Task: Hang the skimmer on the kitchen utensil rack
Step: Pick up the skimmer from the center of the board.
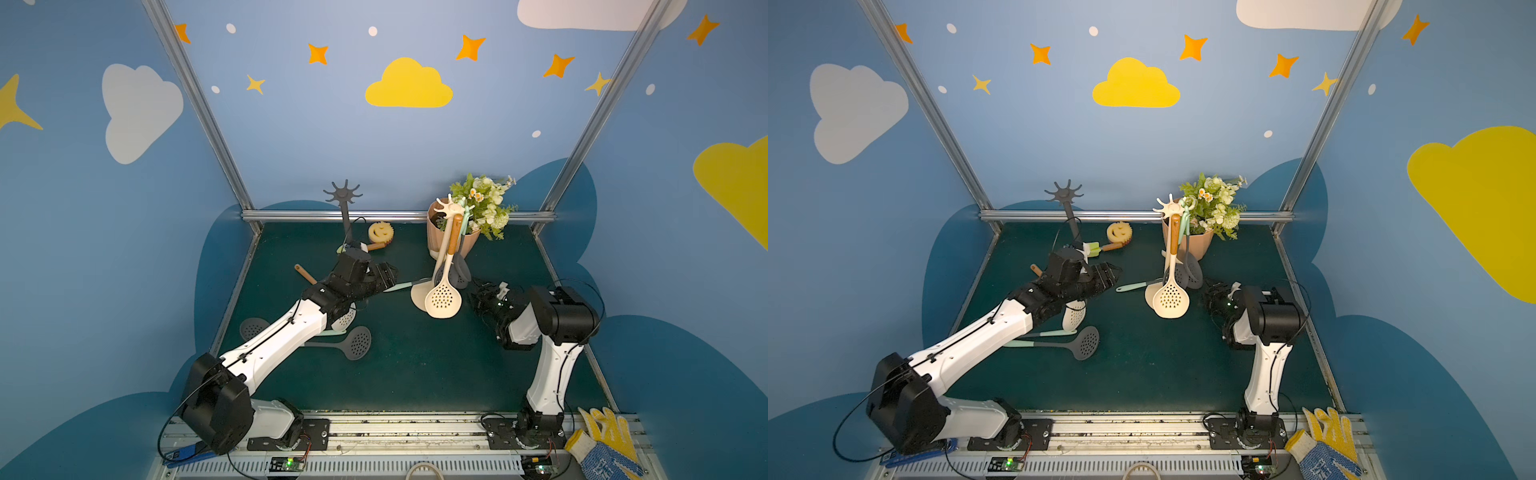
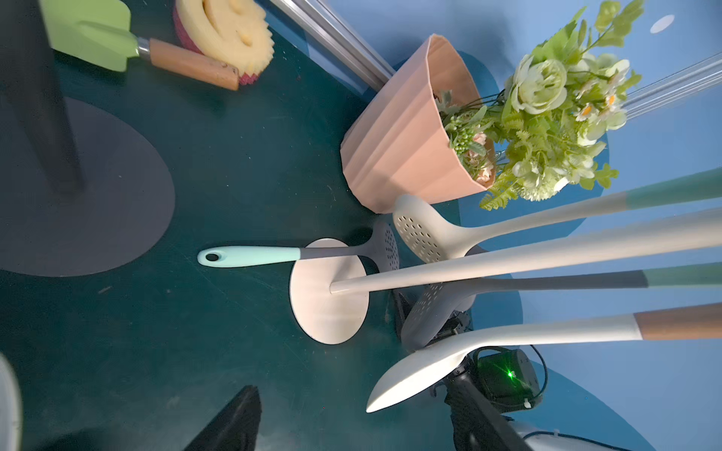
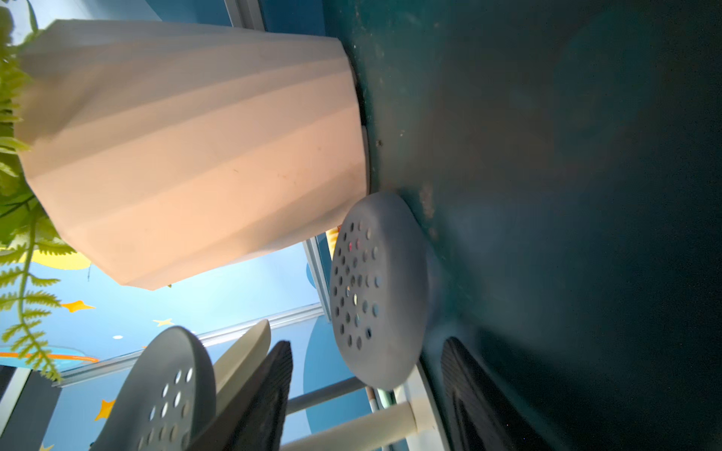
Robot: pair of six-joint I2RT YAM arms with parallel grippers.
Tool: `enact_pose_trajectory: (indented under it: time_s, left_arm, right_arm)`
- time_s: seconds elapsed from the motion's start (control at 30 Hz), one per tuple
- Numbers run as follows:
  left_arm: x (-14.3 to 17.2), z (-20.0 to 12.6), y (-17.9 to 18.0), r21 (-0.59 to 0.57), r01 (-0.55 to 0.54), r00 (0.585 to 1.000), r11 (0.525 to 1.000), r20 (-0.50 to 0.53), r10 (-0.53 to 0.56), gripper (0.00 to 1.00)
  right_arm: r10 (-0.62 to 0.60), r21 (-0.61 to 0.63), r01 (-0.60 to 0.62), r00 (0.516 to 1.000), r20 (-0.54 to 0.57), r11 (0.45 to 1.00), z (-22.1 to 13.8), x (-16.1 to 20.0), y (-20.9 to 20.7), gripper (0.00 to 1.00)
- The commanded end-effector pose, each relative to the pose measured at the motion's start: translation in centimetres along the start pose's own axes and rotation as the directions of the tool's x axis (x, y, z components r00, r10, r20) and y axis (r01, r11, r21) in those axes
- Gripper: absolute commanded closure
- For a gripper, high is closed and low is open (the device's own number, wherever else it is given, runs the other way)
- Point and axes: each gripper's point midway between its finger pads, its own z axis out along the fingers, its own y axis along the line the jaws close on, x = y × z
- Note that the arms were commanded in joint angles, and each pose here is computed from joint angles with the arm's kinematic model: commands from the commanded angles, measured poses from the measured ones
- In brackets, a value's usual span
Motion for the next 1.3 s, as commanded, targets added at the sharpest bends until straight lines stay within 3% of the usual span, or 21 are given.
enact_pose_trajectory:
  time_s: [0.0, 0.33, 0.6, 1.27]
  left_arm:
    - [-0.3, -1.1, 1.1, -0.032, -0.021, 1.0, 0.999, 0.018, 0.022, 0.22]
    - [-1.1, -2.4, 1.2, -0.02, -0.014, 0.999, 1.0, 0.049, 0.015, 0.22]
    - [-1.0, -2.7, 1.8, -0.024, -0.007, 0.999, 1.0, 0.053, 0.008, 0.22]
    - [-1.4, -3.3, 2.5, -0.032, -0.012, 0.997, 0.999, 0.073, 0.014, 0.22]
  right_arm:
    - [0.085, 0.048, -0.087, 0.996, 0.036, 0.995, 0.4, 0.3, -2.2, 0.38]
    - [0.178, 0.113, -0.186, 0.981, 0.073, 0.976, 0.7, 2.2, -4.1, 0.4]
    - [0.238, 0.069, -0.249, 0.962, 0.133, 0.966, 1.3, 1.8, -3.9, 0.44]
    - [0.215, -0.039, -0.212, 0.946, 0.242, 0.976, 1.7, -0.8, -0.8, 0.8]
